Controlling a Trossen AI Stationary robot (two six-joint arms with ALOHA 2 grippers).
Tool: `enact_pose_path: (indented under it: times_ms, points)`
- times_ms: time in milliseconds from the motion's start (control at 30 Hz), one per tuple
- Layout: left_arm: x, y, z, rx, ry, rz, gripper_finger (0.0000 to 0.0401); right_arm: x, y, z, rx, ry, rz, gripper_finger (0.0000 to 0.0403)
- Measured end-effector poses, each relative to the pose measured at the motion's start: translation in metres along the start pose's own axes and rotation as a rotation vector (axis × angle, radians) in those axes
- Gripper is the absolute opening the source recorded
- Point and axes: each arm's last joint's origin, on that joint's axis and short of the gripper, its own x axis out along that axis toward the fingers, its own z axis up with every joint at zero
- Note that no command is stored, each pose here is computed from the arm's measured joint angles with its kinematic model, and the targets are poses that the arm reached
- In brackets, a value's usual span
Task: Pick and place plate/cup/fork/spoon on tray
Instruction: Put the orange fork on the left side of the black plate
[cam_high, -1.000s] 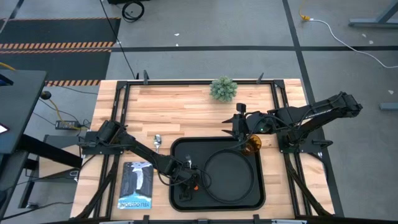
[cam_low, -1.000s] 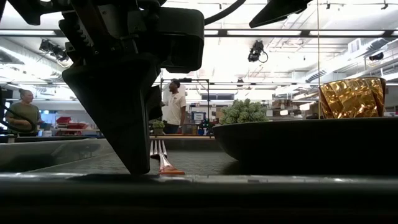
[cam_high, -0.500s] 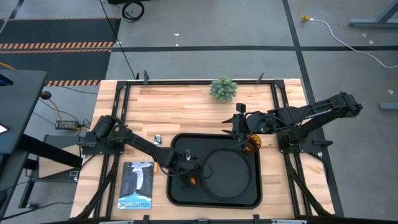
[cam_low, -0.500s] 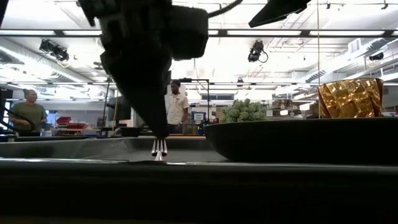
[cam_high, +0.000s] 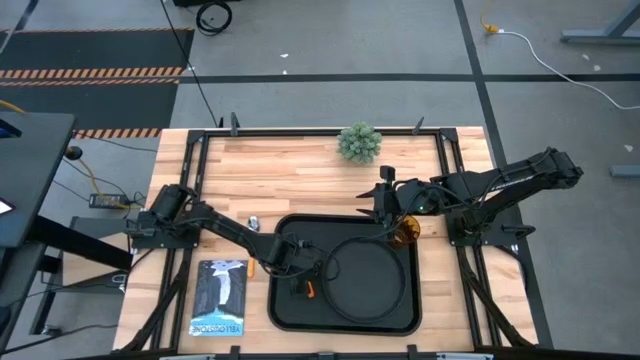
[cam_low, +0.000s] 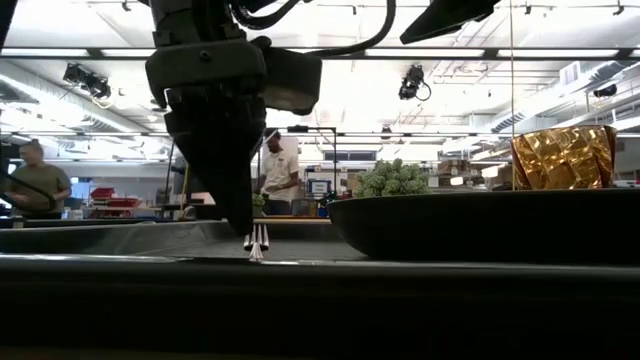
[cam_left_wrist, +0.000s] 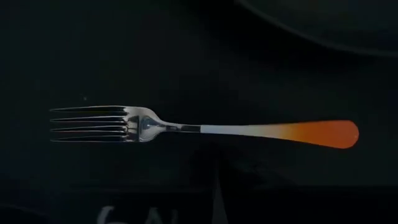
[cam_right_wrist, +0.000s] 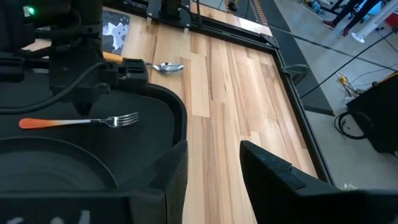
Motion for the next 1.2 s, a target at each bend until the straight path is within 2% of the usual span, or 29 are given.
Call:
enact_pose_path:
  times_ms: [200, 333, 733, 1200]
  points:
    - [0.0, 0.0, -0.001, 0.002, 0.01, -0.004, 0.0069, 0.0, 0.0, 0.0, 0.0, -0.001, 0.0, 0.0153]
    - [0.0, 0.001, 0.0, -0.001, 0.012, -0.005, 0.0084, 0.0, 0.0, 0.0, 0.0, -0.001, 0.0, 0.0153]
    - [0.006, 0.012, 0.005, -0.032, 0.025, -0.013, 0.0073, 0.0, 0.0, 0.0, 0.0, -0.001, 0.001, 0.0153]
    - [0.014, 0.01, 0.008, 0.048, -0.026, 0.003, 0.0073, 0.0, 0.0, 0.0, 0.0, -0.001, 0.001, 0.0153]
